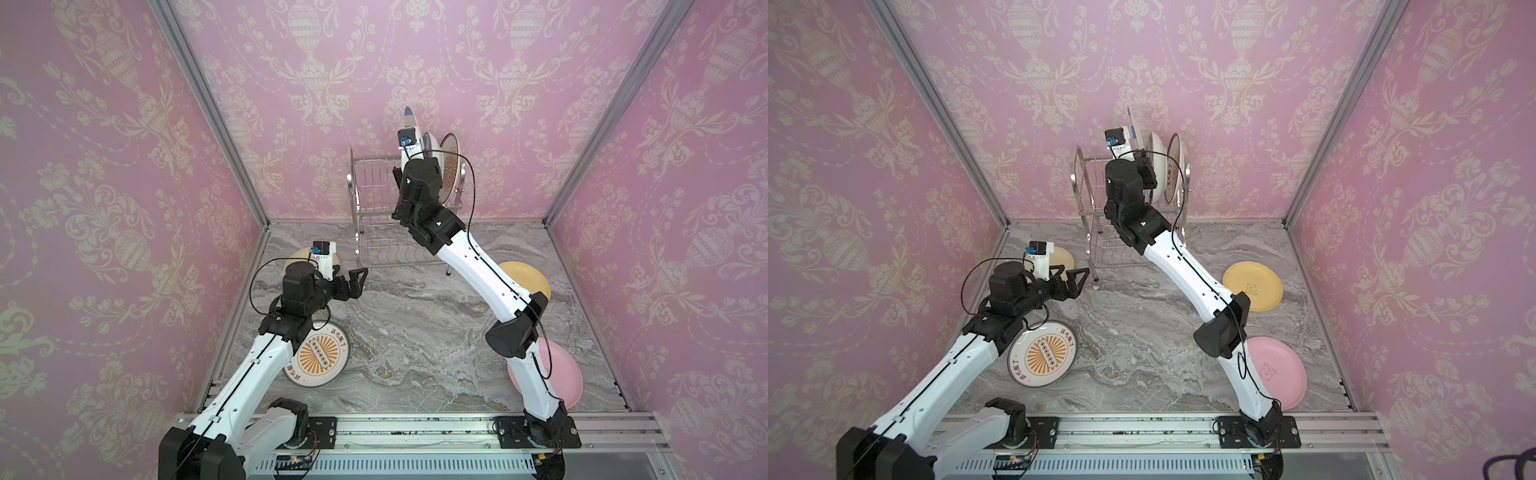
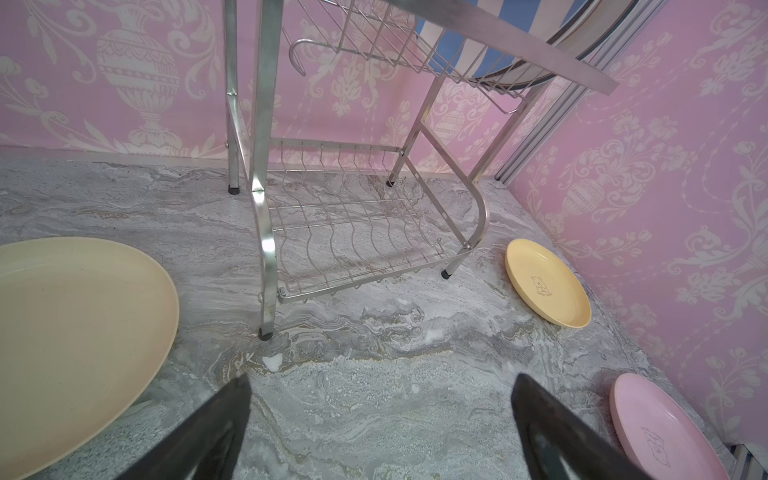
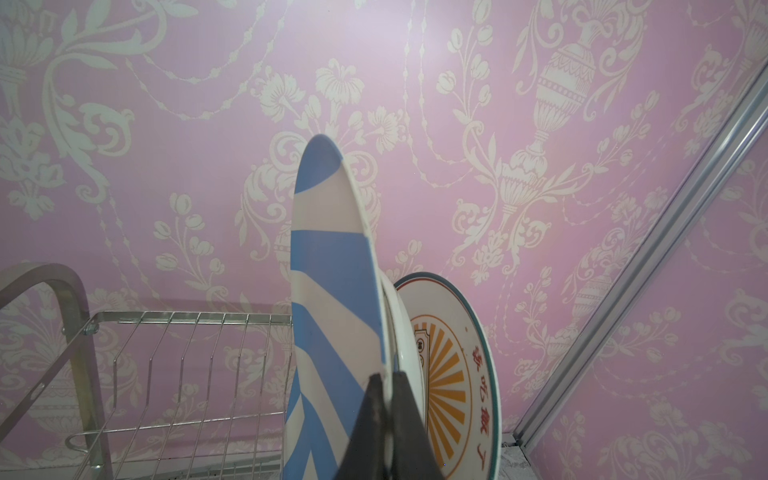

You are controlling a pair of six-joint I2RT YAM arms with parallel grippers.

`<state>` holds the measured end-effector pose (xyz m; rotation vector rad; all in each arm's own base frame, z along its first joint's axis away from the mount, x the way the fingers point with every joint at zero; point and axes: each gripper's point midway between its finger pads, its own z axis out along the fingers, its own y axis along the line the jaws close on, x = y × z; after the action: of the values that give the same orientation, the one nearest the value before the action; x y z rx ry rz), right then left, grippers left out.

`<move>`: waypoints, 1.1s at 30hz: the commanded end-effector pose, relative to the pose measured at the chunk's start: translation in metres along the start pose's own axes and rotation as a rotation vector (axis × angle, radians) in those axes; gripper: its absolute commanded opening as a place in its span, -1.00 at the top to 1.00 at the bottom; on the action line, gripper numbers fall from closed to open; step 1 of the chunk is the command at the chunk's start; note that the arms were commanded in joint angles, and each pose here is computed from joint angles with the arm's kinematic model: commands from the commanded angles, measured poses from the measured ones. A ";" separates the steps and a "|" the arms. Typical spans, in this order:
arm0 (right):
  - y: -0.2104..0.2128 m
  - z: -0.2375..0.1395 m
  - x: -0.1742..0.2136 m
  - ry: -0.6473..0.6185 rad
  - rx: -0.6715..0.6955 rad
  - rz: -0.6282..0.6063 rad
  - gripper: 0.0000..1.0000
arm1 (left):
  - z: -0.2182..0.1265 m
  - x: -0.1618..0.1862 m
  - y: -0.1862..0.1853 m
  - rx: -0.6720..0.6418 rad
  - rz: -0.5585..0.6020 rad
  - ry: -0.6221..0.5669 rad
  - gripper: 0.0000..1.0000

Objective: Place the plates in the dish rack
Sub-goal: 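Lower the striped plate into the rack slot beside the other striped plate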

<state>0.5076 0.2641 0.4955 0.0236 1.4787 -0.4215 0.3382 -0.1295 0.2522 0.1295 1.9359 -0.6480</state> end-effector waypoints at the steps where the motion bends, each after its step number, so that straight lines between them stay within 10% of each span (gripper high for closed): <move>1: 0.001 0.004 0.002 -0.001 -0.009 0.087 1.00 | 0.004 0.014 0.006 0.008 -0.023 0.027 -0.99; 33: 0.033 0.015 0.055 0.103 -0.047 0.049 1.00 | 0.007 0.016 0.013 0.014 -0.062 0.031 -0.99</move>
<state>0.5294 0.2776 0.4411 0.0066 1.5907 -0.3562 0.3422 -0.1246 0.2349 0.0949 1.9664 -0.6736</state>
